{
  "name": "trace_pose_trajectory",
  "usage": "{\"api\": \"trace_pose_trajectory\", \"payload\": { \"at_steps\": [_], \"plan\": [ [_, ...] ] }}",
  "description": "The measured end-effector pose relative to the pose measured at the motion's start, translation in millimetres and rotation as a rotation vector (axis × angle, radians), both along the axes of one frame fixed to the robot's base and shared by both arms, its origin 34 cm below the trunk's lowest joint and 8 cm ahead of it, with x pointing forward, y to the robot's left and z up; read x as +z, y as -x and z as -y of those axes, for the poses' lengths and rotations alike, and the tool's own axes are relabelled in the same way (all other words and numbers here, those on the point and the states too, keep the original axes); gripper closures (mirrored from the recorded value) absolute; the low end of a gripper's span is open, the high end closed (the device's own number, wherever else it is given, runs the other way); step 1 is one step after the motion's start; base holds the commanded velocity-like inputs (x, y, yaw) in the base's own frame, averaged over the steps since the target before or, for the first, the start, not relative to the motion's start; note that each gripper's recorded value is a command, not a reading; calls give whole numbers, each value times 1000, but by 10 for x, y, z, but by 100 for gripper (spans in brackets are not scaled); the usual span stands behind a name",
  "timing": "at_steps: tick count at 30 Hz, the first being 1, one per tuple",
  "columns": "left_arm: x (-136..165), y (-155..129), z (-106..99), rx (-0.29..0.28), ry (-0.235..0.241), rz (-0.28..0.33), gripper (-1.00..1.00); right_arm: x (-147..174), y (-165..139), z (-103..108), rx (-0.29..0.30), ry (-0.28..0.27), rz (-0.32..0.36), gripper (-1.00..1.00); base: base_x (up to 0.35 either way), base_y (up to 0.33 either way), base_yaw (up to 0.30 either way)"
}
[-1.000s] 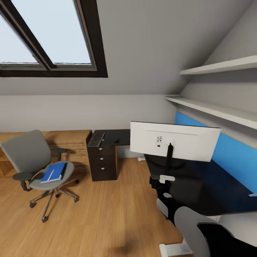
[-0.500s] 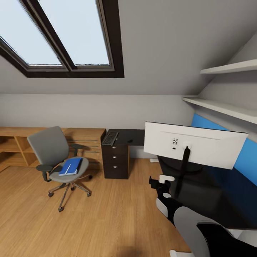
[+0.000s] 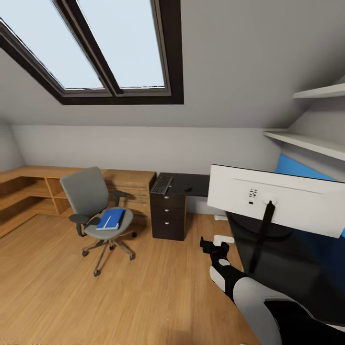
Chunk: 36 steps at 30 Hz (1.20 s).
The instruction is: In the bedroom, organize the workspace by keeping the computer under the desk, ensuring the monitor is on the desk, placing the keyboard on the desk next to the monitor, placing the mouse on the desk next to the keyboard, moving the folder from the swivel chair onto the desk next to the mouse, stacking the notebook on top of the folder with the pen on top of the notebook, and positioning the swivel chair next to the desk.
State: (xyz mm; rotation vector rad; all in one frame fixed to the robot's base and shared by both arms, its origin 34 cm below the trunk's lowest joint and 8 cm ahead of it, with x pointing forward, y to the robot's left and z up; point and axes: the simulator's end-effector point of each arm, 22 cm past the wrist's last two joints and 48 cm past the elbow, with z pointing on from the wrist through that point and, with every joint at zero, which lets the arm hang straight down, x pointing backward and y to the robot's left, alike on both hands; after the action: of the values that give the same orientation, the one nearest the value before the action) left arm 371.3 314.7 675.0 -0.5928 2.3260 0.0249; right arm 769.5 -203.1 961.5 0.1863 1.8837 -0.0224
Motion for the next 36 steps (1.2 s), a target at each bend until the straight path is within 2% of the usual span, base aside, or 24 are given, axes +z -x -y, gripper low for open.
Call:
{"api": "trace_pose_trajectory", "payload": {
  "at_steps": [7,19,36],
  "plan": [
    [2,1,-2,0,0,1,-100,-32,22,-9,2,1,-8,-100,95,119,20],
    [3,1,-2,0,0,1,-100,-50,34,-11,3,1,-13,-100,257,198,2],
    [3,2,-2,-1,0,1,-100,-52,36,0,2,2,-13,-100,298,22,0]
  ]
}}
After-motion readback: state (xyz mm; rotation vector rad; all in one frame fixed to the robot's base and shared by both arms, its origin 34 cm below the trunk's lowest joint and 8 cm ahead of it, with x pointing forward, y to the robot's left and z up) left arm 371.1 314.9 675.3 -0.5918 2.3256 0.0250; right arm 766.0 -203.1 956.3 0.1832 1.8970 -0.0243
